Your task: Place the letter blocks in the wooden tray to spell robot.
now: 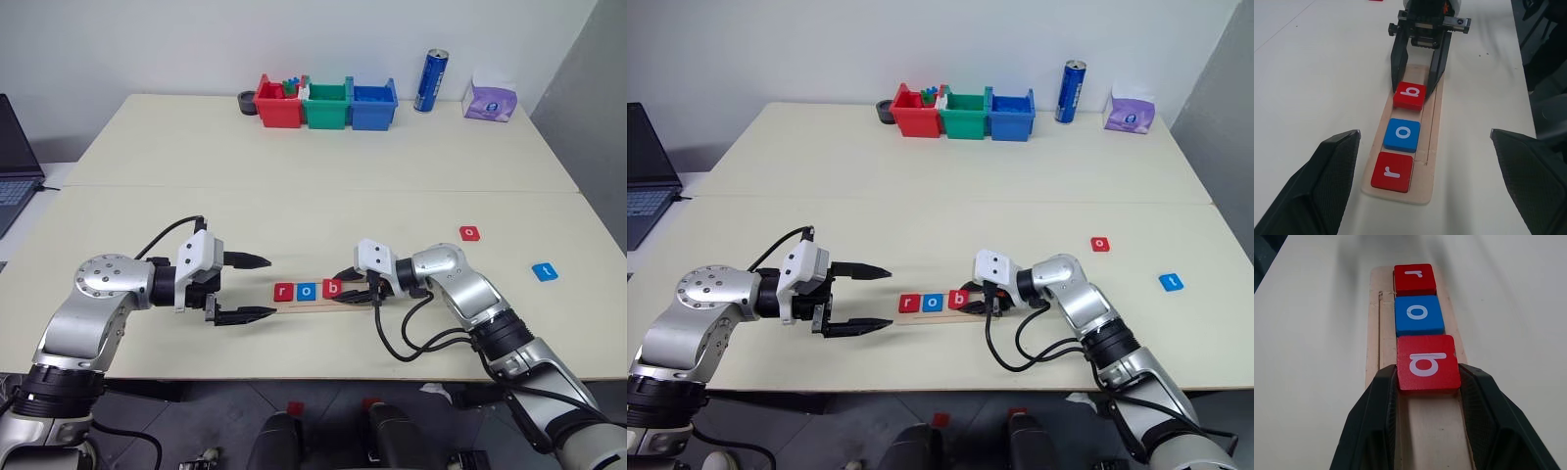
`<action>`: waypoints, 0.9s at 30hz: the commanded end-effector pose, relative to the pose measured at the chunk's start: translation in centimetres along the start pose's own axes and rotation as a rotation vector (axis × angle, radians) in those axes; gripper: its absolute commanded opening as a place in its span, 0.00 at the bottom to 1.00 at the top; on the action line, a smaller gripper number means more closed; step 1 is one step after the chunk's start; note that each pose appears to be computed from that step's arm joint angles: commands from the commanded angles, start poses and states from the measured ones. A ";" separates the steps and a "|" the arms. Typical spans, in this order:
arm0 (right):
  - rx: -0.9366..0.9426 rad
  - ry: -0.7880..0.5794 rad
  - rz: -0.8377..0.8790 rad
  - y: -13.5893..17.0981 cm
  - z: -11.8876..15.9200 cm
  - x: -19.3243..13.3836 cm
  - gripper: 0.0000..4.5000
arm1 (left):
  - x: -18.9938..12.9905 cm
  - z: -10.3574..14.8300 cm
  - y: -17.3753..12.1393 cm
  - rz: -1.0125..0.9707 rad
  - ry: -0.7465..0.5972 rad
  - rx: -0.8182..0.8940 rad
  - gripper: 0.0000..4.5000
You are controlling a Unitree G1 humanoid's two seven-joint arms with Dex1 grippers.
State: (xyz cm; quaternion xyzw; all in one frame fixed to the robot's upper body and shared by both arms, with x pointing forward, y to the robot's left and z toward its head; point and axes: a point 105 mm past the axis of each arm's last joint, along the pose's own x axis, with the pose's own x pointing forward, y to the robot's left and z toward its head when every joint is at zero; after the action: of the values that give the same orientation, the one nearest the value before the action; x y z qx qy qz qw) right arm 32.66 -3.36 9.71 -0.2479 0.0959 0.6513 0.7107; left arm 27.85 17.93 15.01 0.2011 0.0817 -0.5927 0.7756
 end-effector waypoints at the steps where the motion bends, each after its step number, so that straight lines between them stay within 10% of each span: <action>1: -0.034 -0.022 0.002 -0.2 0.9 0.0 0.33 | -0.3 0.9 0.0 0.004 -0.011 0.040 1.00; 27: -0.033 -0.031 -0.005 -0.6 1.1 0.7 0.33 | -0.6 0.7 -0.2 0.001 0.001 0.040 1.00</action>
State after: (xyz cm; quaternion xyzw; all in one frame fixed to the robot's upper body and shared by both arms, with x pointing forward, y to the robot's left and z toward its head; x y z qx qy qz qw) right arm 32.88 -2.39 9.15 -0.2437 0.0952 0.6514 0.7122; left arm 27.64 18.05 14.70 0.1994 0.0874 -0.5937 0.7747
